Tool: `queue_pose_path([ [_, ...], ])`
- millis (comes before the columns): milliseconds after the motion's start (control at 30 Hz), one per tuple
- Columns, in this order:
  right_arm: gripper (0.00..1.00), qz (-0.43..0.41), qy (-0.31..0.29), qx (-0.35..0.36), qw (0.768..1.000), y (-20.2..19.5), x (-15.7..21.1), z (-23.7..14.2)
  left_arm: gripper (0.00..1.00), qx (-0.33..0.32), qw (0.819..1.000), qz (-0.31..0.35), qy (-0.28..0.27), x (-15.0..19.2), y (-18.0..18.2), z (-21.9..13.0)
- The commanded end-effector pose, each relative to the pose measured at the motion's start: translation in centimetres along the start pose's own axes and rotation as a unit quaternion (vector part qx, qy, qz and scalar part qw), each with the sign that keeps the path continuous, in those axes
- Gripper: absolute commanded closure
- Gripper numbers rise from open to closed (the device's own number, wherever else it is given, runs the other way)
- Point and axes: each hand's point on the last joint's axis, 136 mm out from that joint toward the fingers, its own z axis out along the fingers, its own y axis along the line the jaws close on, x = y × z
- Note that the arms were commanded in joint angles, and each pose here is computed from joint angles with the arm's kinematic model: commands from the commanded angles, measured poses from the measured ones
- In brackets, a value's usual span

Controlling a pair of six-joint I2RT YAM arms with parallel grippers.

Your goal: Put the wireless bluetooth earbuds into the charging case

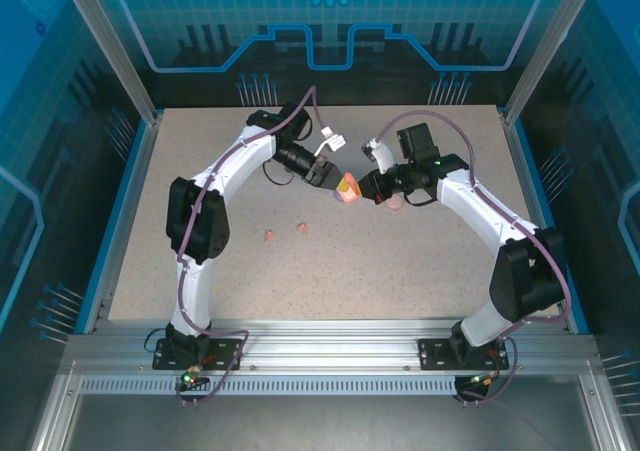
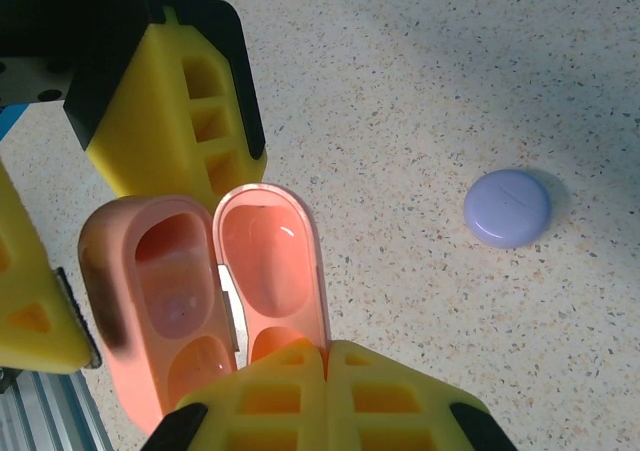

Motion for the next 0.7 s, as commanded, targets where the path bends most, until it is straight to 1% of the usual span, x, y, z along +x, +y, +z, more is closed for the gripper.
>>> queue_pose_path([
  [0, 1.0, -0.012, -0.004, -0.008, 1.0, 0.7, -0.8, -0.1, 0.62, 0.021, 1.0, 0.01, 0.0, -0.4, -0.7, 0.4],
  [100, 1.0, -0.013, -0.004, -0.008, 1.0, 0.7, -0.8, -0.1, 0.63, 0.018, 1.0, 0.013, 0.0, -0.5, -0.7, 0.4],
  [233, 1.0, -0.013, -0.005, -0.007, 1.0, 0.7, -0.8, -0.1, 0.67, 0.02, 1.0, 0.011, 0.0, -0.5, -0.7, 0.4],
  [367, 1.0, -0.013, -0.005, -0.005, 1.0, 0.6, -0.8, -0.1, 0.81, 0.022, 1.0, 0.006, 0.003, -0.3, -0.4, 0.6],
  [500, 1.0, -0.007, -0.014, 0.001, 1.0, 0.5, -1.3, -0.5, 1.0, 0.024, 1.0, 0.006, 0.002, -0.4, -0.4, 0.6],
  [533, 1.0, -0.002, -0.019, 0.004, 1.0, 0.6, -1.5, -0.7, 1.0, 0.024, 1.0, 0.007, 0.0, -0.4, -0.5, 0.6],
  [567, 0.95, 0.001, -0.026, 0.004, 1.0, 0.7, -1.9, -1.0, 1.0, 0.023, 1.0, 0.008, -0.002, -0.5, -0.5, 0.6],
  [667, 0.69, 0.015, -0.052, 0.003, 0.999, 1.3, -3.2, -2.5, 1.0, 0.012, 1.0, 0.019, -0.015, -1.0, -0.5, 0.2],
])
